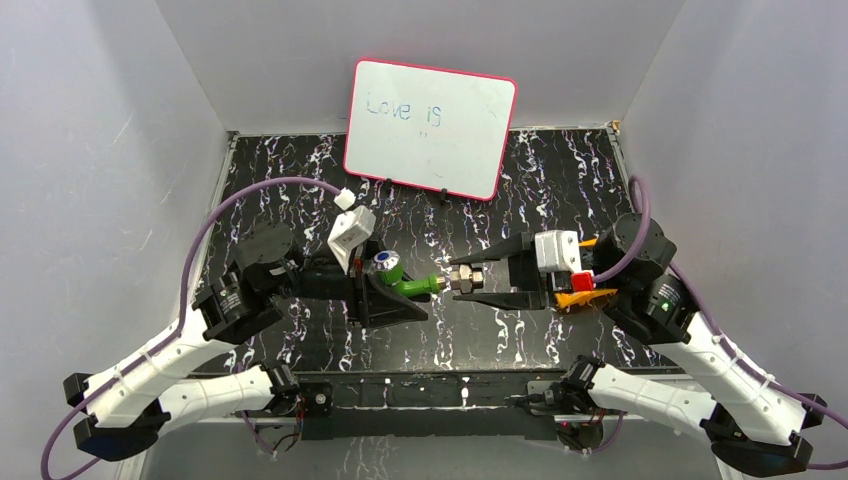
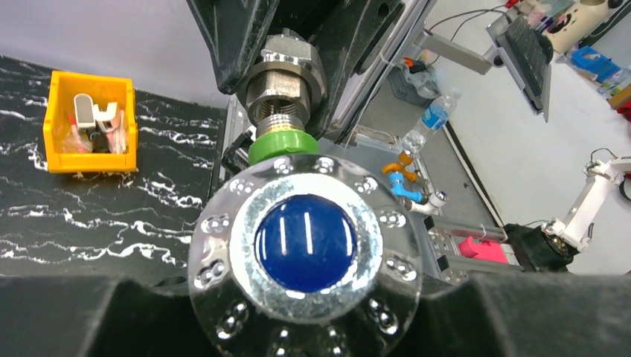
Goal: Install the water faucets
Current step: Screw the water faucet onto the adaptor.
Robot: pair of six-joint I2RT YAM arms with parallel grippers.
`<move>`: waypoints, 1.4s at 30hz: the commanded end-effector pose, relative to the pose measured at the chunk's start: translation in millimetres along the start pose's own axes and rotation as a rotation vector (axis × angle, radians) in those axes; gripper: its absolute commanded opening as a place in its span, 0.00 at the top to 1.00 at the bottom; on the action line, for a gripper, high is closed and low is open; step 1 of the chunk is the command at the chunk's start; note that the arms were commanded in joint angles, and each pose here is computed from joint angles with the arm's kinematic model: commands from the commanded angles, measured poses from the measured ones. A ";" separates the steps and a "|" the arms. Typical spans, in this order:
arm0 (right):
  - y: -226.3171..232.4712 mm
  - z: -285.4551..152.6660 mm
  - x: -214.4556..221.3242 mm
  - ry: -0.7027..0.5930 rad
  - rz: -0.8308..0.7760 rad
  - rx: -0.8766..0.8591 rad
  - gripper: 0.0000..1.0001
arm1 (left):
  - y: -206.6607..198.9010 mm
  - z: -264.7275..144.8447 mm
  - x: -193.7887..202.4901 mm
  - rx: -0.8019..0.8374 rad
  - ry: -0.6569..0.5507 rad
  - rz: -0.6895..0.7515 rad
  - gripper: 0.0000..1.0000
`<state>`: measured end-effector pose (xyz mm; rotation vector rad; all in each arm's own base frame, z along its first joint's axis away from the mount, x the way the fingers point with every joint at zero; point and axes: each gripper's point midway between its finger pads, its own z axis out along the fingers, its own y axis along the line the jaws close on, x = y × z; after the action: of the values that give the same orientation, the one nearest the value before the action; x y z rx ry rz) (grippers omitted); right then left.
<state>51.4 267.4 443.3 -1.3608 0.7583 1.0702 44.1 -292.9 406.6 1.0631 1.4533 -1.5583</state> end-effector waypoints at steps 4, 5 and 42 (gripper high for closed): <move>-13.0 1.5 -44.8 -0.156 -0.137 0.041 1.00 | -14.8 -0.4 -28.4 0.066 -0.154 0.054 1.00; -14.0 1.8 -45.0 -0.155 -0.141 0.044 1.00 | -14.7 0.0 -28.0 0.067 -0.152 0.052 1.00; -1.5 8.8 -32.2 -0.092 -0.083 -0.066 1.00 | -4.4 6.0 -17.0 0.043 -0.100 0.030 1.00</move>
<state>52.7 275.6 448.1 -1.3803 0.6978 1.0681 44.3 -298.2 412.2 1.0155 1.3857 -1.6178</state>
